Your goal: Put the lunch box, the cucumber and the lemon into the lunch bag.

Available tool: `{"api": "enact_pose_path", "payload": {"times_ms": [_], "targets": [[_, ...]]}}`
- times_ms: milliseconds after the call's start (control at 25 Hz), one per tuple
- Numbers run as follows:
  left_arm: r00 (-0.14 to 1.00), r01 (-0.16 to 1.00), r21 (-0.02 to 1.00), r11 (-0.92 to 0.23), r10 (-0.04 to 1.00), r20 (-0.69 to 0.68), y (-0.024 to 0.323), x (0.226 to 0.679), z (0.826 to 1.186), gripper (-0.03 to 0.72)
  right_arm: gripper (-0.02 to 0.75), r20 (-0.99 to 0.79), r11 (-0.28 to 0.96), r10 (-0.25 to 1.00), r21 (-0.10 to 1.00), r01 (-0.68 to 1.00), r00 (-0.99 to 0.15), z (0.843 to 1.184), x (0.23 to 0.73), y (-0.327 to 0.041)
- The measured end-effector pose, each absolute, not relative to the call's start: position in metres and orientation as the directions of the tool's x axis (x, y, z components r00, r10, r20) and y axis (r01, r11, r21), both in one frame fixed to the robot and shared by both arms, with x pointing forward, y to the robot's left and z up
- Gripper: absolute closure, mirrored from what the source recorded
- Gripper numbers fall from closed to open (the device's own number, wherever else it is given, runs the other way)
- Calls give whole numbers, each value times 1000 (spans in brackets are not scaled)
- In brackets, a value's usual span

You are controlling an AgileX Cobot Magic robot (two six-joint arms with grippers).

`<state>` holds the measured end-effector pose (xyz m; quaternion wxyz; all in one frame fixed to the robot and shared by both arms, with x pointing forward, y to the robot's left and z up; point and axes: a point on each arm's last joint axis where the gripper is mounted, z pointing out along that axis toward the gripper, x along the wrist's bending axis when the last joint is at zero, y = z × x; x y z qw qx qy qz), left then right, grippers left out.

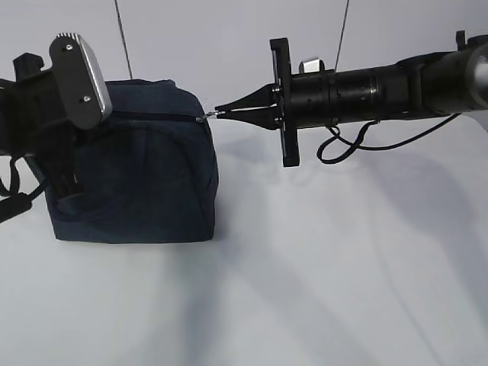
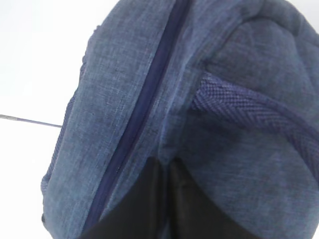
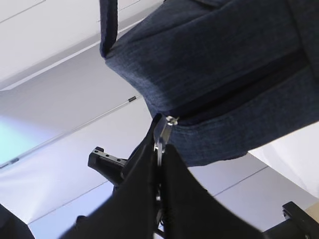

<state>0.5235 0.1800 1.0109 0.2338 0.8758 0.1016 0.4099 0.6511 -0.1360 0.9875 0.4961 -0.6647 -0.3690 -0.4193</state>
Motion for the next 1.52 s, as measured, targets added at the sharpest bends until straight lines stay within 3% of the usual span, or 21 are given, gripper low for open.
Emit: {"api": "enact_pose_path", "payload": {"times_ms": [680, 1200, 1520], "targets": [[624, -14, 493, -870, 378, 684, 181, 525, 1012, 690, 751, 887, -315, 82, -410, 856, 455, 981, 655, -138], [595, -17, 495, -869, 389, 703, 182, 528, 1014, 690, 751, 840, -366, -44, -517, 774, 540, 985, 663, -139], [587, -16, 494, -869, 392, 709, 182, 528, 1014, 690, 751, 812, -368, 0, -542, 755, 583, 958, 665, -138]]}}
